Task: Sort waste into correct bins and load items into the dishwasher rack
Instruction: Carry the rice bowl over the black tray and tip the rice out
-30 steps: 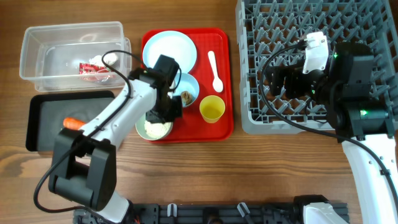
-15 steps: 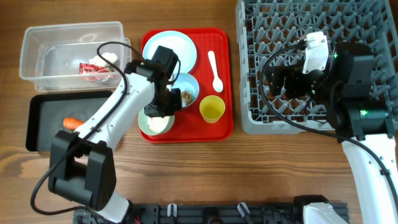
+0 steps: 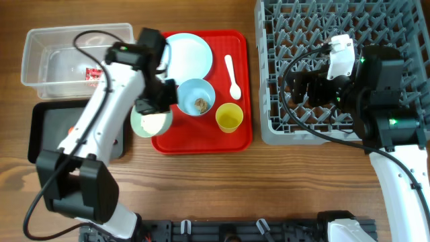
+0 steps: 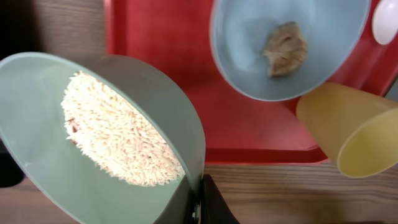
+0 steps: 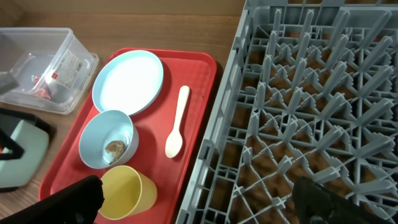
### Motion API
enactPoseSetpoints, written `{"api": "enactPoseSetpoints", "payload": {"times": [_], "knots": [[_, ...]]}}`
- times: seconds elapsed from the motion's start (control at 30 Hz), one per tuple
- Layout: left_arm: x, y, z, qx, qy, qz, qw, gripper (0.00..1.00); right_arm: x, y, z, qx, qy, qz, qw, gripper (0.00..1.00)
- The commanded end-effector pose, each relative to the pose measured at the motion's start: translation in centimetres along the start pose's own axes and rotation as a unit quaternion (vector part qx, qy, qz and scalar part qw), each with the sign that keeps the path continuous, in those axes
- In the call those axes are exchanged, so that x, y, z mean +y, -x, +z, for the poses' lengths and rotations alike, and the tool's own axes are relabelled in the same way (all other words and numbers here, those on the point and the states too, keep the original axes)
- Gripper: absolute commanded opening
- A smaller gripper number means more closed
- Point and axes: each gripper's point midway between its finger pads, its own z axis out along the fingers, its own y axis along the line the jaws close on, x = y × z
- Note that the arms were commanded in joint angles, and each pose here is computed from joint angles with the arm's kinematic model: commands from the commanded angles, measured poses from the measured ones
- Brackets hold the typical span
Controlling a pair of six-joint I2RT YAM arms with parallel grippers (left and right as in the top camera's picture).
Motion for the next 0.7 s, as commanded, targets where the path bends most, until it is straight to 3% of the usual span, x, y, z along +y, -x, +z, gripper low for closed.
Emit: {"api": "enactPoseSetpoints", "payload": {"times": [0.0,0.33,0.67], "knots": [[1.4,0.9,-2.0,-0.01,-0.057,0.008,0.998,0.04,0.1,0.4,-0.1,-0.004,0.005,0.003,1.0,1.0],[5.8,3.0,-4.9,-0.046,-0.212,-0.004,0.976,0.04,0.1,0.3,-0.1,-0.003,0.005,0.003,1.0,1.0],[9.3,3.9,-7.5,-0.103,-0.307,-0.022,0.946,0.04,0.1,0.4,-0.1,-0.004,0.005,0.004,1.0,0.99]]}}
